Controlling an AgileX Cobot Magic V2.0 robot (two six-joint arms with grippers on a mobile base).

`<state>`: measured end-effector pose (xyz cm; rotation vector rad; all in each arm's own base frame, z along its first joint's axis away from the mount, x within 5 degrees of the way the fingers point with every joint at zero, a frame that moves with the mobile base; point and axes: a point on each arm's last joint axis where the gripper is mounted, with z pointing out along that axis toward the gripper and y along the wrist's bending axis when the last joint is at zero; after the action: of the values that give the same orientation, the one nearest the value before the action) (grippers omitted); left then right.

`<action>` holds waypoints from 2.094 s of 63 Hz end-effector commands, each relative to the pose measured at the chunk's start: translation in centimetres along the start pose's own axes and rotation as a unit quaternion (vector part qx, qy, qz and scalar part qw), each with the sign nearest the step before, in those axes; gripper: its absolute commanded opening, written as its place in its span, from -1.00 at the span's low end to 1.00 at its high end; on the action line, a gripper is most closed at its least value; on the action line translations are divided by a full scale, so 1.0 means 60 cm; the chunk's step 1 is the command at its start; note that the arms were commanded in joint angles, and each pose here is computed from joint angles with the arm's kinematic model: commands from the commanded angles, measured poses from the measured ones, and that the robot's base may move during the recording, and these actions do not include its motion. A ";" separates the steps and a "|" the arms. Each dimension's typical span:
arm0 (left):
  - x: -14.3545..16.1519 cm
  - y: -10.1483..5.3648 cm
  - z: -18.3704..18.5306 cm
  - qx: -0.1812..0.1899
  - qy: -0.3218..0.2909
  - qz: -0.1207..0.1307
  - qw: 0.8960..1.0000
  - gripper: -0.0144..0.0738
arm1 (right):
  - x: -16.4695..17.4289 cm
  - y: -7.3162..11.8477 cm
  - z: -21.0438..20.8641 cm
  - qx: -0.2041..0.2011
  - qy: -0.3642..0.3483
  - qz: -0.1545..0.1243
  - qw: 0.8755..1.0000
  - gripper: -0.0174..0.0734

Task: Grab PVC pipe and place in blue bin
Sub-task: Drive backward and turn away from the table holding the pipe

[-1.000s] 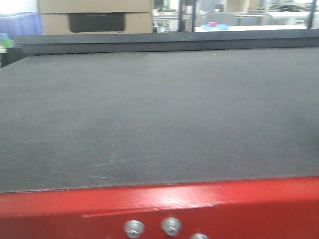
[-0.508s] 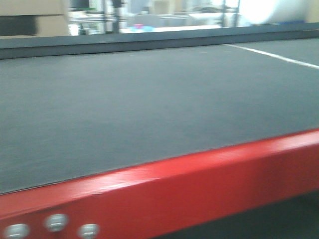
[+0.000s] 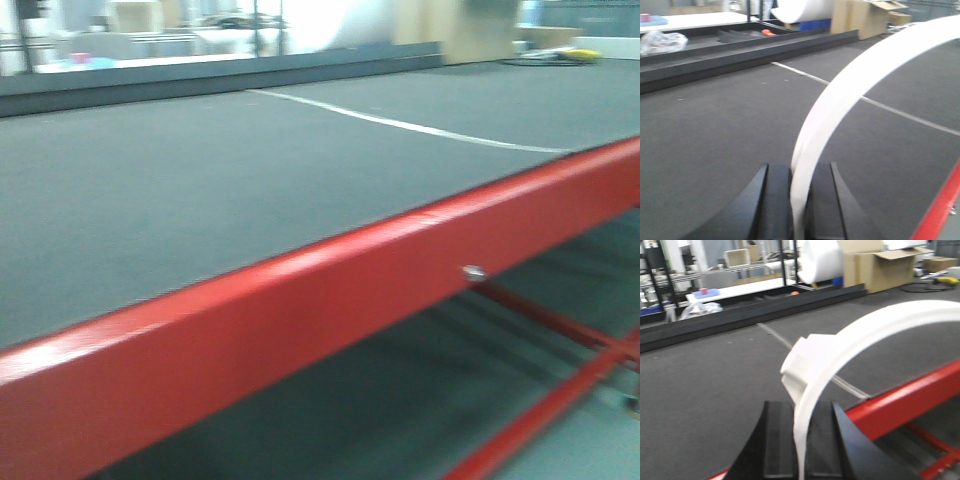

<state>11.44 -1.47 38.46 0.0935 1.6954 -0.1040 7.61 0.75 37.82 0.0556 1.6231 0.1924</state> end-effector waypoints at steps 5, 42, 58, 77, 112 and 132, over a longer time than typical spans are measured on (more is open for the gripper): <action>-0.006 -0.001 -0.003 0.003 -0.019 0.000 1.000 -0.92 | -0.003 0.000 -0.002 -0.001 -0.012 -0.004 1.000 -0.97; -0.006 -0.001 -0.003 0.003 -0.019 0.000 1.000 -0.92 | -0.003 0.000 -0.002 -0.001 -0.012 -0.004 1.000 -0.97; -0.006 -0.001 -0.003 0.003 -0.019 0.000 1.000 -0.92 | -0.003 0.000 -0.002 -0.001 -0.012 -0.004 1.000 -0.97; -0.006 -0.001 -0.003 0.003 -0.019 0.000 1.000 -0.92 | -0.003 0.000 -0.002 -0.001 -0.012 -0.004 1.000 -0.97; -0.006 -0.001 -0.003 0.003 -0.019 0.000 1.000 -0.92 | -0.003 0.000 -0.002 -0.001 -0.012 -0.004 1.000 -0.97; -0.006 -0.001 -0.003 0.003 -0.019 0.000 1.000 -0.92 | -0.003 0.000 -0.002 -0.001 -0.012 -0.004 1.000 -0.97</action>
<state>11.44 -1.47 38.46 0.0935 1.6954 -0.1040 7.59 0.75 37.83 0.0555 1.6226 0.1924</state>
